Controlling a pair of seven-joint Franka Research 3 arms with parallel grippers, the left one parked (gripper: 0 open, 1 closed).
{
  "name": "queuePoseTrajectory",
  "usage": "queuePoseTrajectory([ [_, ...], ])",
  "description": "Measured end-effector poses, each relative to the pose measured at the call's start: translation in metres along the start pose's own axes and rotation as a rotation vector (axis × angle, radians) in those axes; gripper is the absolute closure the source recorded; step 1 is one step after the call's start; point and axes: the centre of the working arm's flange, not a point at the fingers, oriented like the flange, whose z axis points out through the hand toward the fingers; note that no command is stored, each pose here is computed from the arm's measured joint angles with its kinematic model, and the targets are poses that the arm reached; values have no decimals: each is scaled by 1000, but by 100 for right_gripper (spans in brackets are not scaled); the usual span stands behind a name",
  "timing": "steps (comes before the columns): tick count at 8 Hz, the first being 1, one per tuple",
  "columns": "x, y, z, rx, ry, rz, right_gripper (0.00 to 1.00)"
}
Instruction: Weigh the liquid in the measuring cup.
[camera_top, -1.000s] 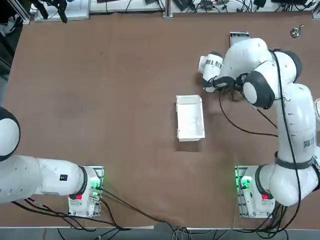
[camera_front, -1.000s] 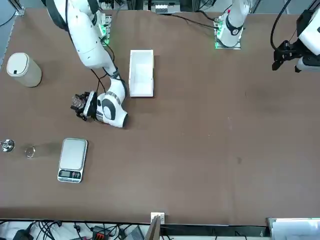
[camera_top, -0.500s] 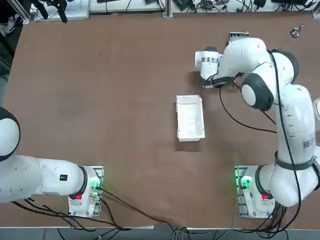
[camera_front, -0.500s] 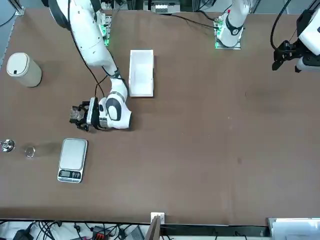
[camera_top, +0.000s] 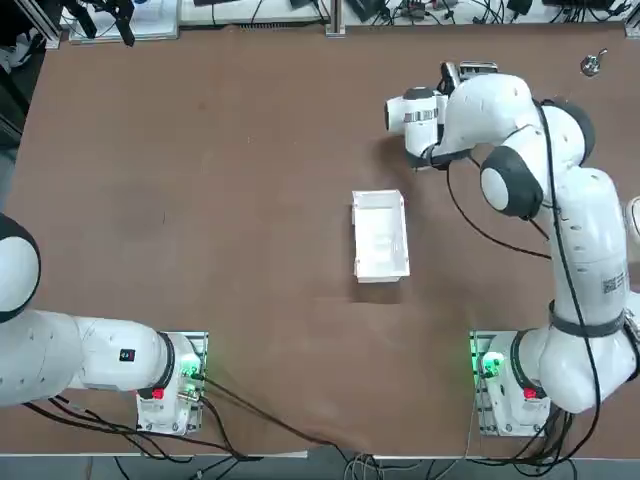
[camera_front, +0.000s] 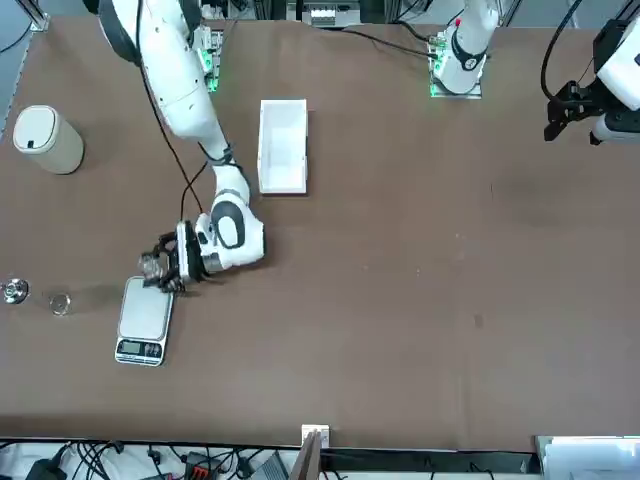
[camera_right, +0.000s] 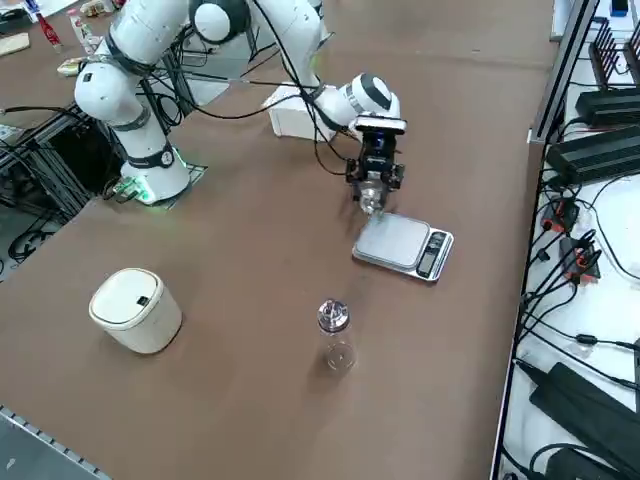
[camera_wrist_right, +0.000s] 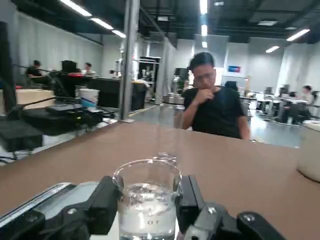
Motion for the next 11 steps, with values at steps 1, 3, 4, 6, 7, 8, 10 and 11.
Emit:
queuePoseTrajectory([
  [1, -2, -12, 8, 37, -11, -2, 38],
  [3, -1, -24, 29, 80, -6, -3, 38],
  [4, -1, -27, 40, 87, -14, -6, 38],
  [6, -9, -29, 49, 100, -38, -15, 38],
  [7, -13, -28, 52, 105, -36, -23, 38],
  [8, -15, -28, 56, 109, -27, -27, 37],
  [10, -15, -28, 59, 108, -28, -29, 25],
  [11, -16, -28, 57, 110, -29, -30, 6],
])
